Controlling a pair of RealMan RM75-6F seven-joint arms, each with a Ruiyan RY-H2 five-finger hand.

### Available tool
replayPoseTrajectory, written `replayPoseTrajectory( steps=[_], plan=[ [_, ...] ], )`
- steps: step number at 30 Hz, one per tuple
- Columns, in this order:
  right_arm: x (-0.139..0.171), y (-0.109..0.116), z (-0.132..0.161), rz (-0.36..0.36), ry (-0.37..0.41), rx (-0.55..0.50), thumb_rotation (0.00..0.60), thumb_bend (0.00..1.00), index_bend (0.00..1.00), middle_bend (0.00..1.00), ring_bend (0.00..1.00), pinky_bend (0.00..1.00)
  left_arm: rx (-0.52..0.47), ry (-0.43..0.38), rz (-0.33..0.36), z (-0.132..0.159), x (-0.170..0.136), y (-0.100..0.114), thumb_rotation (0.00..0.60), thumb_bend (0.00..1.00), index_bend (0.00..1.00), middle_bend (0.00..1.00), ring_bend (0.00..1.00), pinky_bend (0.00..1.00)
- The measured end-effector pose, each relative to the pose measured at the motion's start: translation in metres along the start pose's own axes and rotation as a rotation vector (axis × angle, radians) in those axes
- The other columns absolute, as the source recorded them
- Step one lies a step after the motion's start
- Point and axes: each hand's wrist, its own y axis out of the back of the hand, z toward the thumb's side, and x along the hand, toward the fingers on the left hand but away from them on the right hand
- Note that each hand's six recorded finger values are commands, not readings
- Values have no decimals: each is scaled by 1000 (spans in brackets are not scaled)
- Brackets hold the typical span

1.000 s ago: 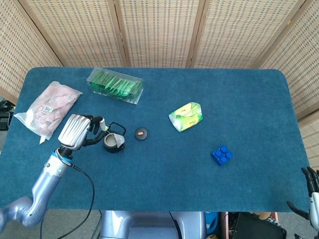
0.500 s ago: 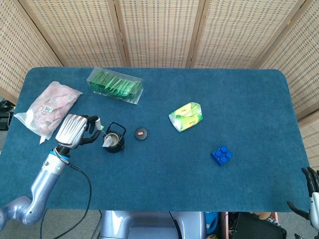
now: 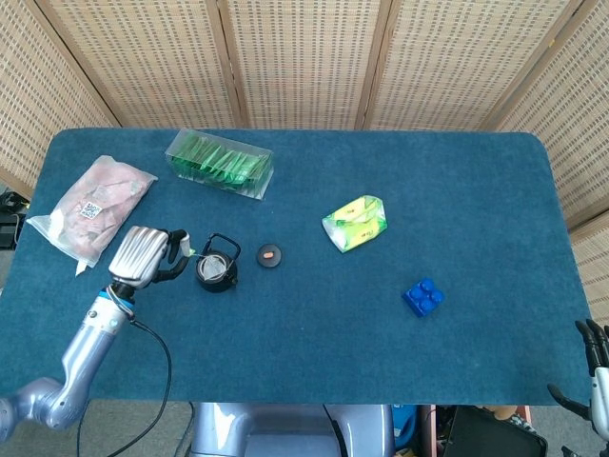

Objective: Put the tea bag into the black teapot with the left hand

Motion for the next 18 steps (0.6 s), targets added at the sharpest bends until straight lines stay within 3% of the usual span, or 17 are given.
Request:
replayPoseTrajectory(
  steps=[13, 18],
  plan=[
    [0, 1, 0, -2, 1, -2, 600, 19, 107, 141, 0, 64, 69, 10, -100, -11, -36, -29, 600, 1000, 682, 728, 666, 709],
    [0, 1, 0, -5, 4, -3, 600, 19, 107, 141, 0, 64, 92, 25, -156, -15, -44, -39, 600, 1000, 569, 691, 642, 709]
  ],
)
